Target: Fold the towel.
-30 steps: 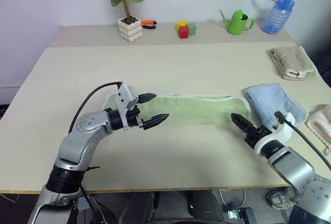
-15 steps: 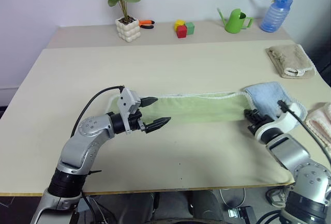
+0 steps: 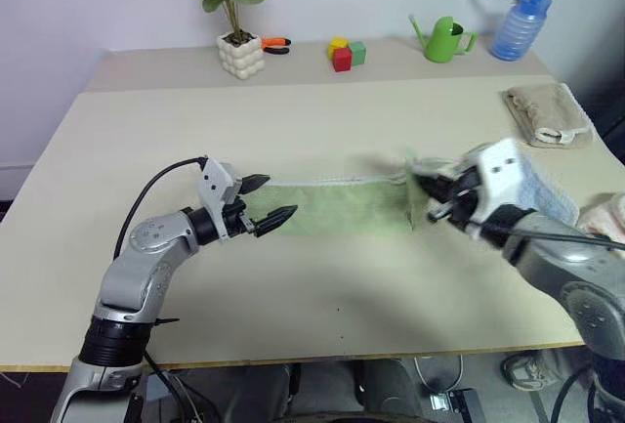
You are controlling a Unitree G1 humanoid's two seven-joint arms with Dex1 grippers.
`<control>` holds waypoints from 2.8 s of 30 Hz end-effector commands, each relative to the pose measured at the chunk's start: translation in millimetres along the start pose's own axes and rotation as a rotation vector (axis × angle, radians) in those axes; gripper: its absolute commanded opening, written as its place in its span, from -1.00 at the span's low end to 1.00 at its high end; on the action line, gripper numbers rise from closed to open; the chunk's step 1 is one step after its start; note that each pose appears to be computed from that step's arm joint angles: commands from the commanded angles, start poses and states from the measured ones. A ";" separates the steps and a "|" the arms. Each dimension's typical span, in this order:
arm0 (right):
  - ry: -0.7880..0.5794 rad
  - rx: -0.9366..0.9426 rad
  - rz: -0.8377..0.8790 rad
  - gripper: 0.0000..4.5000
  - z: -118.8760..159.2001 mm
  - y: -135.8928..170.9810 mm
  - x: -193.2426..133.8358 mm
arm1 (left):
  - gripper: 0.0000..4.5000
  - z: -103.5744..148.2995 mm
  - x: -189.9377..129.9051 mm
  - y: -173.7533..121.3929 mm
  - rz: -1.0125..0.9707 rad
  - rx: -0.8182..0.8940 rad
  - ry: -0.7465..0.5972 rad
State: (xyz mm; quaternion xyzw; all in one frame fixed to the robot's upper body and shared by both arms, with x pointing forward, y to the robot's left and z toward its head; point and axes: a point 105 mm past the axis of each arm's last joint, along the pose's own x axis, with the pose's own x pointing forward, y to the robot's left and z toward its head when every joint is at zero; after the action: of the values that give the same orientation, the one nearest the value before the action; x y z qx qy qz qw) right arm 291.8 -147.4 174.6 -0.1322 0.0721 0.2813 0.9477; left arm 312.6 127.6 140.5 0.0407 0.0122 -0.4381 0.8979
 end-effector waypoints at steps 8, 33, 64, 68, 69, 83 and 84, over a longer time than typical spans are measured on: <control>0.096 -0.205 0.213 -0.98 -22.0 49.7 48.9 | 0.99 9.3 -8.8 -1.7 0.047 0.034 -0.033; -0.080 -0.065 0.130 -0.99 -3.2 -0.7 59.3 | 0.99 3.7 -36.1 19.5 0.222 -0.026 -0.046; -0.282 -0.363 0.302 0.96 27.5 32.7 42.4 | 1.00 -57.5 -86.3 -16.6 0.584 -1.028 -0.076; -0.292 -0.364 0.297 0.96 27.7 35.7 44.4 | 1.00 -57.7 -73.4 3.0 0.660 -1.125 -0.120; -0.296 -0.364 0.298 0.96 28.3 36.7 44.9 | 1.00 -57.2 -69.3 5.2 0.659 -1.128 -0.114; -0.303 -0.353 0.299 1.00 26.4 48.9 40.5 | -0.96 -47.5 -54.5 24.4 0.660 -1.136 -0.161; -0.297 -0.348 0.299 1.00 24.6 49.2 39.5 | -0.96 -45.1 -58.0 27.8 0.669 -1.120 -0.181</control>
State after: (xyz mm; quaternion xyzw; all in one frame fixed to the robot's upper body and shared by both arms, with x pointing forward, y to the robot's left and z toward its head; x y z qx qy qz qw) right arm 304.9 -82.6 168.4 -0.2373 -0.0762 0.4431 0.8611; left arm 296.9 183.9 87.3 -0.4736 0.1847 -0.0641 0.8588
